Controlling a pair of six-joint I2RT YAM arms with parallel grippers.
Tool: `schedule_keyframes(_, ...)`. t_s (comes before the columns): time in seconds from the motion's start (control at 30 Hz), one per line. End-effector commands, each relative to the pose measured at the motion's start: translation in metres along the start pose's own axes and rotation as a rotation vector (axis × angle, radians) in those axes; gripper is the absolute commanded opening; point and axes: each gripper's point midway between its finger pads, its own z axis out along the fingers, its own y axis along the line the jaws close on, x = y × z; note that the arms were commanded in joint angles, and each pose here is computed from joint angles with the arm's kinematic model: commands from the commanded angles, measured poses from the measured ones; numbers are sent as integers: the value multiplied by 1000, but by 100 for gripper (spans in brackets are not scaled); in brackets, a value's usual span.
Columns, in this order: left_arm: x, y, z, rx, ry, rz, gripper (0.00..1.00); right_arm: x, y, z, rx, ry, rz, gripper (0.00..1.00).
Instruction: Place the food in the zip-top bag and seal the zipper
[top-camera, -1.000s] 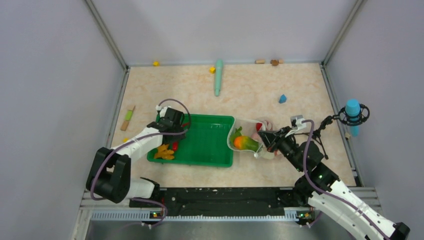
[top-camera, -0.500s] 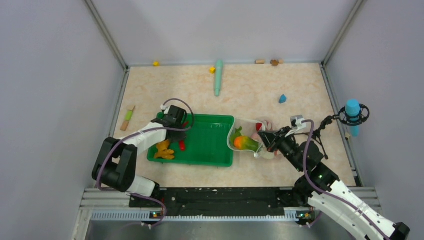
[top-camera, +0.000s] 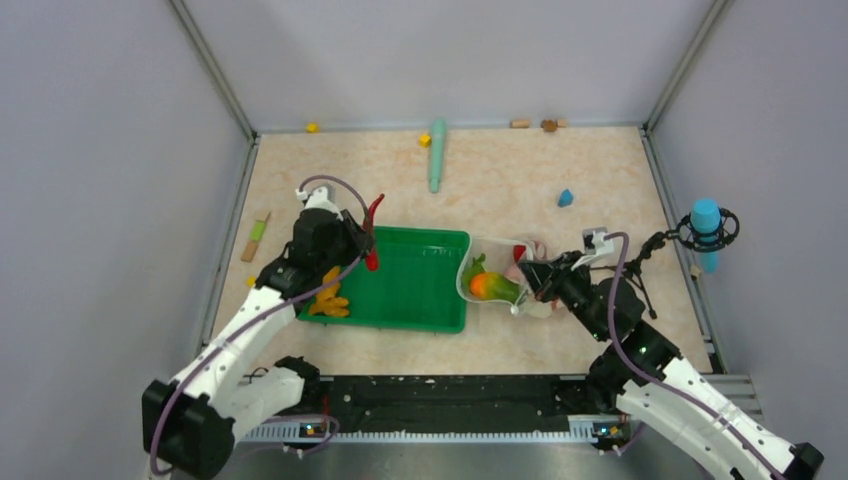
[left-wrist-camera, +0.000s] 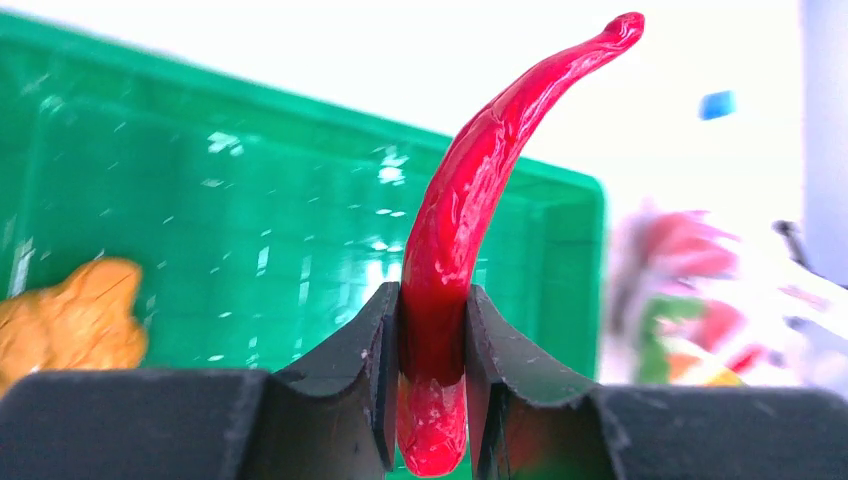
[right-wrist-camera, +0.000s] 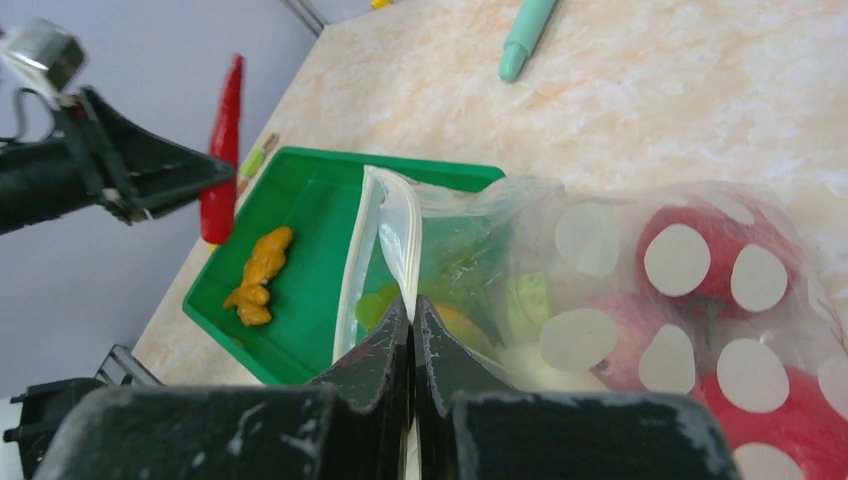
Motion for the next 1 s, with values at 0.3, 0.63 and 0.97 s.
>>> schedule_keyframes(0.3, -43, -140, -94, 752, -303, 169, 0, -32, 35, 0, 17, 77, 186, 0)
schedule_keyframes(0.63, -29, -228, -125, 986, -325, 294, 0, -29, 59, -7, -10, 207, 299, 0)
schedule_keyframes(0.97, 1, -264, -99, 1065, -330, 304, 0, -17, 62, -8, -11, 253, 380, 0)
